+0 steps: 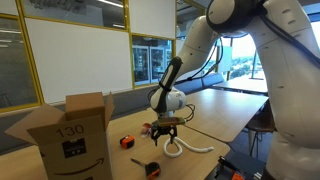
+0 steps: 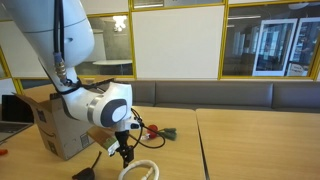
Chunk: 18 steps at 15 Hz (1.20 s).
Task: Pick the object on the table and put them in the carton box
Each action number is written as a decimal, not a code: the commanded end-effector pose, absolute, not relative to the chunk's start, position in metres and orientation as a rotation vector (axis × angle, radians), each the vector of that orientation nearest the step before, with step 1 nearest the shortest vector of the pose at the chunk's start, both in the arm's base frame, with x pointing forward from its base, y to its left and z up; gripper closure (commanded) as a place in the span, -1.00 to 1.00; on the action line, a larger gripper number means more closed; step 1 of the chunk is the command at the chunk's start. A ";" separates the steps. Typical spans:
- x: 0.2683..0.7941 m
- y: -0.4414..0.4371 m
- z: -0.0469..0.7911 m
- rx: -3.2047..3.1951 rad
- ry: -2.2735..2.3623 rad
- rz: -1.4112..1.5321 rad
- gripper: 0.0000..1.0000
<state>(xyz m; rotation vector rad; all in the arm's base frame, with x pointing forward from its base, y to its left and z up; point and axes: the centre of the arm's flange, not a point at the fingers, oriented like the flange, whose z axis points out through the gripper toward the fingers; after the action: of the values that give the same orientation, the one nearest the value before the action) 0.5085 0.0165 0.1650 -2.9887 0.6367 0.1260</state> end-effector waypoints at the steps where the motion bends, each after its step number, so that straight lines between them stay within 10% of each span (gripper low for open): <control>1: 0.520 0.007 0.145 -2.966 0.636 0.090 -1.00; 17: 0.534 -0.014 0.103 -2.945 0.612 0.124 -1.00; 18: 0.534 -0.014 0.102 -2.946 0.608 0.124 -0.50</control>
<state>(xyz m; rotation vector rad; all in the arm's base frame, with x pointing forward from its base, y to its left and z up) 0.5244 -0.0126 0.1079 -2.9664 0.6225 0.1602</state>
